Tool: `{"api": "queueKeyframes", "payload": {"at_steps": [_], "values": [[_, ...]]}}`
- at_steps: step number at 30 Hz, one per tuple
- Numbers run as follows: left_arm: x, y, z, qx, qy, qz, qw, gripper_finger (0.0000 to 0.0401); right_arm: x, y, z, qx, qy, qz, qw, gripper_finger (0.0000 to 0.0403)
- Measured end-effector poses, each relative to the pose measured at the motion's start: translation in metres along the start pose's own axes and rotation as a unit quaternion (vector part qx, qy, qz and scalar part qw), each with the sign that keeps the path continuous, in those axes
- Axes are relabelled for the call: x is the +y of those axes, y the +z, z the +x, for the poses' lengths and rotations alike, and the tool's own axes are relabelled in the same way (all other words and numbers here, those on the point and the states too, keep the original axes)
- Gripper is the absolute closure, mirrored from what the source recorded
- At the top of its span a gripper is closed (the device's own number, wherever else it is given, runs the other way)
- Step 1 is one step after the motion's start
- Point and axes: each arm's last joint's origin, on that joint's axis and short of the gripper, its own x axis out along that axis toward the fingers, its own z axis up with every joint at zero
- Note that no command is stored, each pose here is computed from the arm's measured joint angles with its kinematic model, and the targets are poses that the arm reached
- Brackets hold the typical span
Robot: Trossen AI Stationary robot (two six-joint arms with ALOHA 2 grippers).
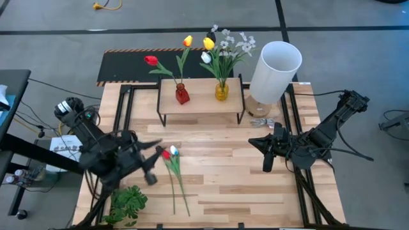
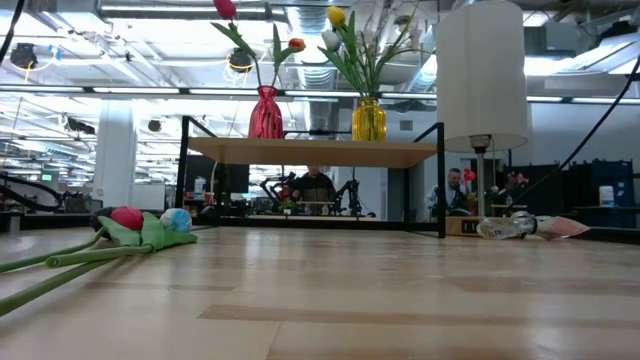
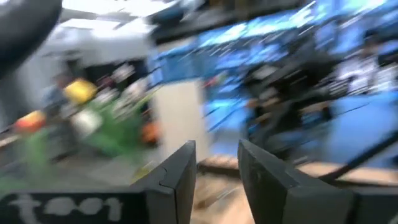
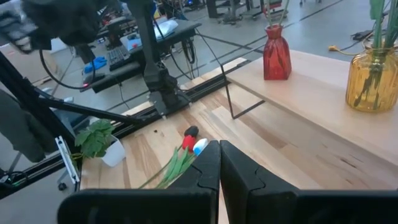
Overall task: Pick and place flowers into a vace then onto a shelf
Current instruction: Put the black tulip into the red flower vase
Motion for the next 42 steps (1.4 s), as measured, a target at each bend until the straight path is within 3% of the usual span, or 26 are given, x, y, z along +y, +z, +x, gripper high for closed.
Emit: {"api": "queueKeyframes", "payload": {"at_steps": [5,7,9,11,13,16,19,25,29,33,37,42], "values": [[-0.011,0.004,-0.013,-0.088,-0.156,-0.024,0.984,0.0321,0.0,0.0,0.0,0.0,0.0,0.021,1.0,0.0403],[-0.013,0.004,-0.016,-0.111,-0.246,-0.045,0.962,0.0336,0.0,0.0,0.0,0.0,0.0,0.033,0.999,0.0403],[-0.012,0.004,-0.016,-0.115,-0.343,-0.075,0.929,0.0352,0.0,0.0,0.0,0.0,0.001,0.042,0.999,0.0403],[-0.009,0.001,-0.012,-0.094,-0.425,-0.113,0.893,0.037,0.0,0.0,0.0,0.003,0.004,0.044,0.999,0.0403],[-0.004,-0.002,-0.006,-0.052,-0.475,-0.155,0.865,0.0388,0.001,0.0,0.0,0.007,0.01,0.048,0.999,0.0403],[0.005,-0.009,0.003,0.033,-0.496,-0.205,0.843,0.0398,0.001,0.0,0.0,0.007,0.011,0.063,0.998,0.0403],[0.013,-0.025,0.011,0.143,-0.467,-0.234,0.841,0.0398,0.001,0.0,0.0,0.007,0.011,0.08,0.997,0.0403],[0.021,-0.058,0.015,0.344,-0.326,-0.314,0.823,0.0401,0.001,0.0,0.0,0.009,0.011,0.095,0.995,0.0403],[0.026,-0.072,0.014,0.396,-0.214,-0.357,0.818,0.0401,-0.001,-0.004,0.0,0.029,0.011,0.073,0.997,0.0403],[0.036,-0.086,0.011,0.422,-0.082,-0.412,0.804,0.0401,-0.004,-0.009,-0.001,0.069,0.024,0.05,0.996,0.0403],[0.037,-0.106,0.008,0.457,0.037,-0.434,0.776,0.0401,-0.006,-0.014,-0.002,0.116,0.042,0.029,0.992,0.0403],[0.018,-0.137,0.007,0.518,0.143,-0.444,0.717,0.0401,-0.008,-0.018,-0.002,0.14,0.043,0.012,0.989,0.0403]]}}
